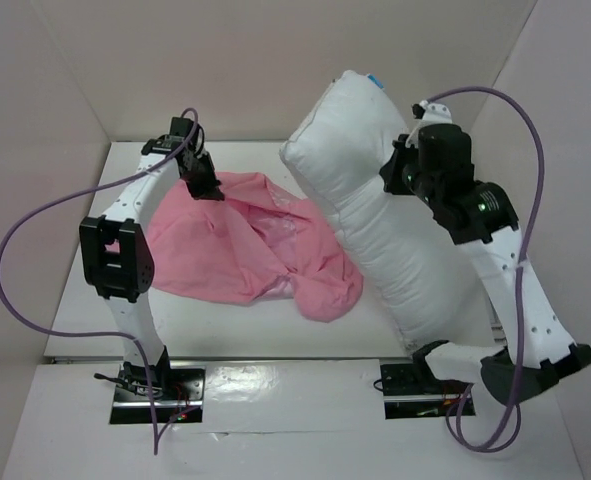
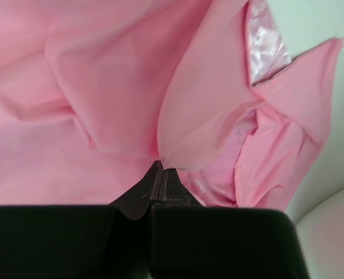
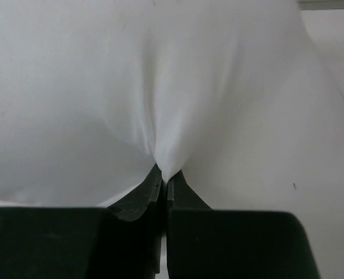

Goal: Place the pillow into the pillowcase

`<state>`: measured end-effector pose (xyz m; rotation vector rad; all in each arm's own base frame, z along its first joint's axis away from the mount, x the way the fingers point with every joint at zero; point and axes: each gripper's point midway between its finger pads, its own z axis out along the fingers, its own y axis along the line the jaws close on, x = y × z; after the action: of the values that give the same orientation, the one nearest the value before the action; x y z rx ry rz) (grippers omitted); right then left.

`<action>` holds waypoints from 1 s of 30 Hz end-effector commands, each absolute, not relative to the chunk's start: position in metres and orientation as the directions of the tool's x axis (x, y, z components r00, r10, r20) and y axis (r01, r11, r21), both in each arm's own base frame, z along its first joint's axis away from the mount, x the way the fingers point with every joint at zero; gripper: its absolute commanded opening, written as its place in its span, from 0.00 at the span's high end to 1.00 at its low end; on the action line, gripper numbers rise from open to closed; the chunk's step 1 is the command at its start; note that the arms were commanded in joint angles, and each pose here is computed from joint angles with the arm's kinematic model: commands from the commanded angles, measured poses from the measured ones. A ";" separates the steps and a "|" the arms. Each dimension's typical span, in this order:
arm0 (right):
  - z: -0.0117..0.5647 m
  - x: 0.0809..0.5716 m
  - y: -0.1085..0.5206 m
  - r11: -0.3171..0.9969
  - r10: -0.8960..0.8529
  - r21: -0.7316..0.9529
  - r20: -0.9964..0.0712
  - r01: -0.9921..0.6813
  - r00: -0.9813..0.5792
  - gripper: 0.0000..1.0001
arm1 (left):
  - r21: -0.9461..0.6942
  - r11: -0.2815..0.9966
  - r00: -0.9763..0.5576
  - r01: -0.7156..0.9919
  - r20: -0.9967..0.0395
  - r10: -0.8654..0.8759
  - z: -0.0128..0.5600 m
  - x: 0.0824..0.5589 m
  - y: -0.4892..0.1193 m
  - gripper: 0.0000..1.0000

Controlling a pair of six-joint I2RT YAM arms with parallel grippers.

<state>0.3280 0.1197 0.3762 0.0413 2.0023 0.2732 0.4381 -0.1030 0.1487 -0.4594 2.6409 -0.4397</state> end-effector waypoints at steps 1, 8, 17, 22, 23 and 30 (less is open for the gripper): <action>0.335 0.300 0.152 0.936 0.017 0.209 -0.831 -0.285 -0.556 1.00 | -0.420 0.888 -0.838 -0.187 -0.404 -0.368 0.178 0.460 -0.105 1.00; 0.233 0.224 0.212 0.833 -0.129 0.333 -0.660 -0.442 -0.740 1.00 | -0.460 0.880 -0.843 -0.120 -0.421 -0.335 0.200 0.463 -0.114 1.00; 0.249 0.228 0.215 0.894 -0.159 0.223 -0.653 -0.389 -0.741 0.09 | -0.455 0.883 -0.847 -0.115 -0.420 -0.326 0.201 0.454 -0.113 1.00; 0.265 0.233 0.246 0.869 -0.170 0.253 -0.655 -0.426 -0.736 0.08 | -0.454 0.883 -0.847 -0.115 -0.420 -0.326 0.202 0.452 -0.113 1.00; 0.255 0.234 0.257 0.868 -0.190 0.250 -0.630 -0.428 -0.753 0.08 | -0.456 0.883 -0.843 -0.111 -0.428 -0.327 0.206 0.451 -0.113 1.00; 0.183 0.231 0.301 0.908 -0.268 0.150 -0.509 -0.390 -0.818 0.01 | -0.443 0.894 -0.846 -0.070 -0.448 -0.288 0.211 0.442 -0.123 1.00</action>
<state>0.2268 0.3010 0.2053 -0.5532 2.5233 0.4341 0.4496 -0.1174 0.1828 -0.3343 2.6072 -0.5573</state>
